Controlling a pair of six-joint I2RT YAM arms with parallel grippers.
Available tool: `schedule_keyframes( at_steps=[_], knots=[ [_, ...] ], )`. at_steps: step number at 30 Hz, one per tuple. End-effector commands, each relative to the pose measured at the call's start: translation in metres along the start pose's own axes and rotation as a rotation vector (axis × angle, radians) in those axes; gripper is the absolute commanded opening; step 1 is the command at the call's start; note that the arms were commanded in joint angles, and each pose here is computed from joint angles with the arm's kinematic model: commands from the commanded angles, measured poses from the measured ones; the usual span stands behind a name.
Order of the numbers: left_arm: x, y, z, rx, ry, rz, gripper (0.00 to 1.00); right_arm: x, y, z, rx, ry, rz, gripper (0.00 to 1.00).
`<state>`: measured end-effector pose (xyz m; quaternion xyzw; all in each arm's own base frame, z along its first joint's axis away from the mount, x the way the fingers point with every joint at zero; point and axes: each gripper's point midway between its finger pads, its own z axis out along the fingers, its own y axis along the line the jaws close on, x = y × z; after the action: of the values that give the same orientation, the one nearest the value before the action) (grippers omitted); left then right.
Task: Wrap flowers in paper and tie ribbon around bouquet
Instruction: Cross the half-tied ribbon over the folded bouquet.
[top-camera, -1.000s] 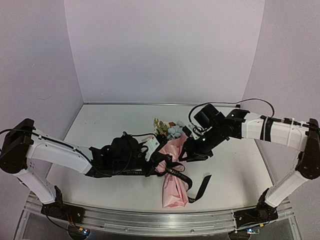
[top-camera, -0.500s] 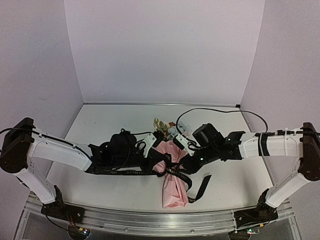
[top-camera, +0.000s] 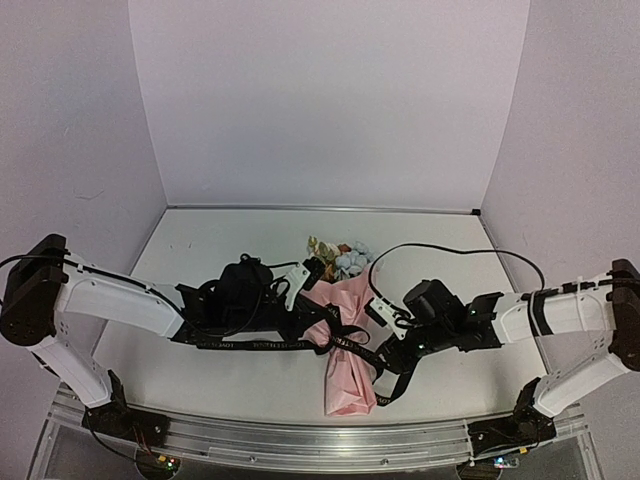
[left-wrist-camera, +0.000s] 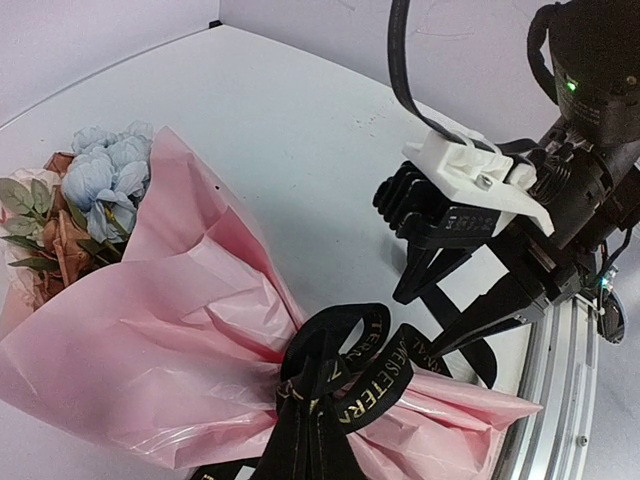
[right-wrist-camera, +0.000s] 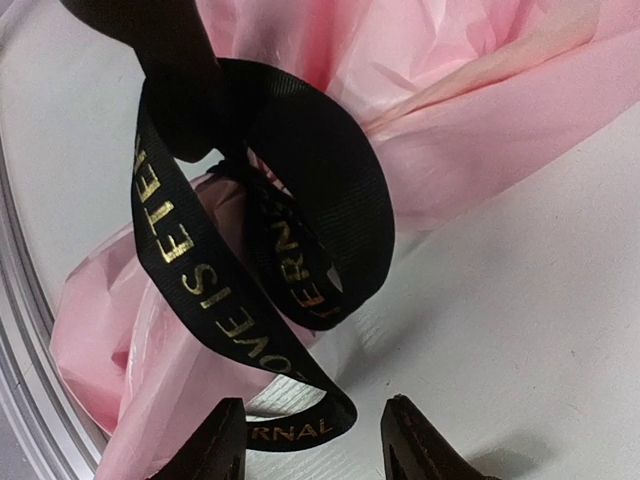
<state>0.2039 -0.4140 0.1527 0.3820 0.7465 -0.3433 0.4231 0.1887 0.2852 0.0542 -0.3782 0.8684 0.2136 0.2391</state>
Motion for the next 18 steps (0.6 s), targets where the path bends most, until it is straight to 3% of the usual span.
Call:
schedule_keyframes(
  at_steps=[1, 18],
  knots=[
    [-0.032, -0.002, -0.002, 0.007, -0.068, -0.014, 0.0, -0.008, -0.004, 0.001, 0.013, -0.065, 0.026, 0.46],
    [-0.046, 0.002, -0.006, 0.006, -0.083, -0.039, 0.0, 0.001, -0.012, 0.029, -0.024, -0.095, 0.237, 0.4]
  ],
)
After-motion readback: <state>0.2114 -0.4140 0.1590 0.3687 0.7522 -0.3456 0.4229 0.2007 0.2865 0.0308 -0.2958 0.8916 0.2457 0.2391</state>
